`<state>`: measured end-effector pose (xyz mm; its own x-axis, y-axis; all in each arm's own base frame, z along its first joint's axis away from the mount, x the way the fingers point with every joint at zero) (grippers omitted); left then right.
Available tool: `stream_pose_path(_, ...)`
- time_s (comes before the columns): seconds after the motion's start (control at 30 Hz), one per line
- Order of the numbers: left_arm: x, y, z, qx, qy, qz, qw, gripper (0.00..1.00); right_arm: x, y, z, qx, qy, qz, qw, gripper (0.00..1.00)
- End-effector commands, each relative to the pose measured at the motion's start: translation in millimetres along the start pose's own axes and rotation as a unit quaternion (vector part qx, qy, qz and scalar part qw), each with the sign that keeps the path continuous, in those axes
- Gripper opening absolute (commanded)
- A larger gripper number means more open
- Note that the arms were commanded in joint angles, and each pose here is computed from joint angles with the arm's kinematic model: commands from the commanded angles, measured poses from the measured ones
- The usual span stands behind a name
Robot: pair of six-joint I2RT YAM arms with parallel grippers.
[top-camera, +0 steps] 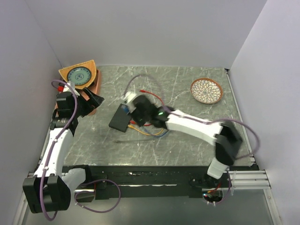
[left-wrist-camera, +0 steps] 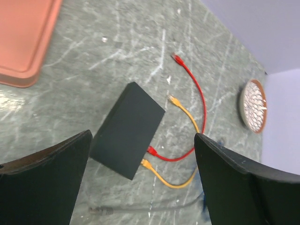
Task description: Insert the plug into the switch port
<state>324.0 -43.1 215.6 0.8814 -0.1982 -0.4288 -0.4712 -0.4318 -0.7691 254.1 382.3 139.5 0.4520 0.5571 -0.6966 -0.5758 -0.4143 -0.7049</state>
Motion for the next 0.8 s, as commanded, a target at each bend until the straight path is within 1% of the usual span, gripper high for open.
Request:
stream_pose_path(0.0,5,-9,-19,-0.003,0.058,-0.011,0.998,0.96,-84,-71,-44,0.04,0.006,-0.133,0.99,0.0)
stream_pose_path(0.03,6,-8,-19,-0.002,0.061,-0.009,0.998,0.96,-97,-76,-50,0.047,0.006,-0.147,0.988,0.0)
stream_pose_path(0.07,7,-8,-22,-0.002,0.069,-0.006,0.998,0.96,-122,-88,-54,0.053,0.002,-0.176,0.983,0.0)
stream_pose_path(0.1,9,-8,-22,-0.002,0.071,-0.005,0.997,0.96,-135,-94,-69,0.063,0.013,-0.192,0.979,0.0)
stream_pose_path(0.17,10,-7,-24,-0.004,0.08,-0.001,0.997,0.96,-169,-108,-77,0.064,0.017,-0.229,0.971,0.0)
stream_pose_path(0.23,13,-7,-26,-0.005,0.087,0.001,0.996,0.96,-195,-121,-86,0.059,0.036,-0.259,0.963,0.0)
stream_pose_path(0.33,15,-7,-27,-0.008,0.094,0.001,0.996,0.96,-229,-130,-96,0.045,0.065,-0.287,0.955,0.0)
stream_pose_path(0.43,17,-7,-30,-0.007,0.101,0.005,0.995,0.96,-253,-132,-98,0.035,0.07,-0.306,0.949,0.0)
stream_pose_path(0.57,16,-7,-40,-0.008,0.131,0.003,0.991,0.96,-251,-128,-90,0.024,0.042,-0.309,0.95,0.0)
stream_pose_path(0.63,16,-6,-49,-0.005,0.15,0.004,0.989,0.96,-227,-119,-90,0.024,0.037,-0.285,0.957,0.0)
stream_pose_path(0.67,17,-3,-52,-0.008,0.155,0.012,0.988,0.97,-216,-115,-83,0.019,0.011,-0.271,0.962,0.0)
stream_pose_path(0.7,17,-4,-60,-0.002,0.17,0.009,0.985,0.97,-196,-101,-81,0.019,0.003,-0.243,0.97,0.0)
stream_pose_path(0.73,18,-3,-64,-0.001,0.174,0.01,0.985,0.98,-181,-100,-79,0.016,-0.011,-0.244,0.97,0.0)
stream_pose_path(0.77,19,-1,-67,-0.003,0.181,0.008,0.983,0.99,-167,-92,-76,0.024,-0.025,-0.232,0.972,0.0)
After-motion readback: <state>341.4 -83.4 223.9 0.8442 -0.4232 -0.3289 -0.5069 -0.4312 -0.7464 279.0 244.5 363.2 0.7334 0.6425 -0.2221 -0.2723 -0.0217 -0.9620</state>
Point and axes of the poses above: each gripper's point midway between its finger pads, its own x axis out along the fingers, its own z axis along the line the jaws close on, y = z × x, the point moved 1 cm from there along -x, back along the fingers, and after that the axes turned 13 degrees about x, right-handed, at the moved point
